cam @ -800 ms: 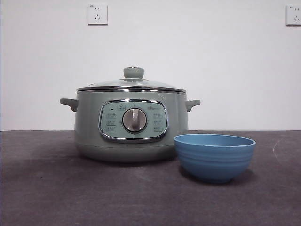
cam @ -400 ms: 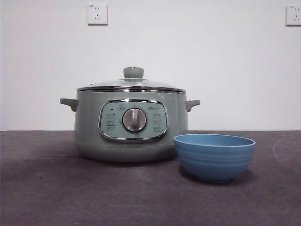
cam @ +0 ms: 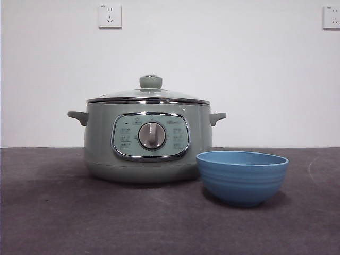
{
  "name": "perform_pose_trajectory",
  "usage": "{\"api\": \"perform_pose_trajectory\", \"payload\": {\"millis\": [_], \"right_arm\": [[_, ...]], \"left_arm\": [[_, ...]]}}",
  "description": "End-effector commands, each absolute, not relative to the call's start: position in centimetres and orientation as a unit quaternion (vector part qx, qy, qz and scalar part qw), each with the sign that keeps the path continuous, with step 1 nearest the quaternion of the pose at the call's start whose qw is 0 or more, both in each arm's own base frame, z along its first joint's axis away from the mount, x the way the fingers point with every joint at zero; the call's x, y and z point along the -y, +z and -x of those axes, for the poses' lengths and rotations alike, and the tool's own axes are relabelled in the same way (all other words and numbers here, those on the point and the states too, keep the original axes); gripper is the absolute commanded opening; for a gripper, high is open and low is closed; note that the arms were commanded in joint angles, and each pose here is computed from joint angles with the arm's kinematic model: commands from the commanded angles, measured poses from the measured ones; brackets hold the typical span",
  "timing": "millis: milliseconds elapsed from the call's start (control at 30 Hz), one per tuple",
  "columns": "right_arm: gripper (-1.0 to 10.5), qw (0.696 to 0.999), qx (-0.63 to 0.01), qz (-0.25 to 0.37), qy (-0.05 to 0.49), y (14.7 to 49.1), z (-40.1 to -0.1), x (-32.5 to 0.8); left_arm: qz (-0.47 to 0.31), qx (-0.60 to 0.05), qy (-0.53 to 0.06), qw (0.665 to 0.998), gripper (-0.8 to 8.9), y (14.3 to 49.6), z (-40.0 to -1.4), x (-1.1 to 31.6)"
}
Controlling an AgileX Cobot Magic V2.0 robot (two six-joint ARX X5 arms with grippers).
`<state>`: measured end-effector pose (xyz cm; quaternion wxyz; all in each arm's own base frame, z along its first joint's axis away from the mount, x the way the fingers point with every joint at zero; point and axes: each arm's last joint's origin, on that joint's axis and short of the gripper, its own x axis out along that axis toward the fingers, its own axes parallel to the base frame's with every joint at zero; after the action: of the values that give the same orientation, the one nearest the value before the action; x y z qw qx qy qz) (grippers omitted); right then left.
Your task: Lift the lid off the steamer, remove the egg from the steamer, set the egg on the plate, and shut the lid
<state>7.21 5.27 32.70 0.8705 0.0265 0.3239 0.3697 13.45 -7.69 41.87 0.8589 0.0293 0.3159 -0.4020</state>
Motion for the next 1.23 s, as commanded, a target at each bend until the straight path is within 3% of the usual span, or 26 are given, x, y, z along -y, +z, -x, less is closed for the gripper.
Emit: {"api": "perform_pose_trajectory", "payload": {"millis": [33,267,433,533,633,933,1233], "right_arm": [[0.0,0.870,-0.326,-0.028,0.369,32.5,-7.3,-5.3],[0.0,0.870,-0.326,-0.028,0.369,32.5,-7.3,-5.3],[0.0,0.870,-0.326,-0.028,0.369,32.5,-7.3,-5.3],[0.0,0.870,-0.326,-0.028,0.369,32.5,-7.3,-5.3],[0.0,0.870,-0.326,-0.028,0.369,32.5,-7.3,-5.3],[0.0,0.870,-0.326,-0.028,0.369,32.5,-7.3,-5.3],[0.0,0.870,-0.326,-0.028,0.369,32.5,-7.3,-5.3]], "left_arm": [[-0.071,-0.258,-0.379,0.886,-0.03,42.4,-13.7,7.1],[-0.101,-0.048,-0.256,0.960,-0.03,44.8,-12.3,2.9],[-0.116,0.033,-0.142,0.983,-0.03,42.0,-10.0,0.8],[-0.118,0.041,-0.072,0.989,-0.03,38.5,-9.3,0.0],[-0.112,0.035,-0.051,0.992,-0.03,34.5,-9.1,-0.3],[-0.057,-0.021,-0.038,0.997,-0.03,23.2,-9.3,-0.7],[-0.044,-0.063,-0.036,0.996,-0.03,17.1,-9.7,-0.8]]}}
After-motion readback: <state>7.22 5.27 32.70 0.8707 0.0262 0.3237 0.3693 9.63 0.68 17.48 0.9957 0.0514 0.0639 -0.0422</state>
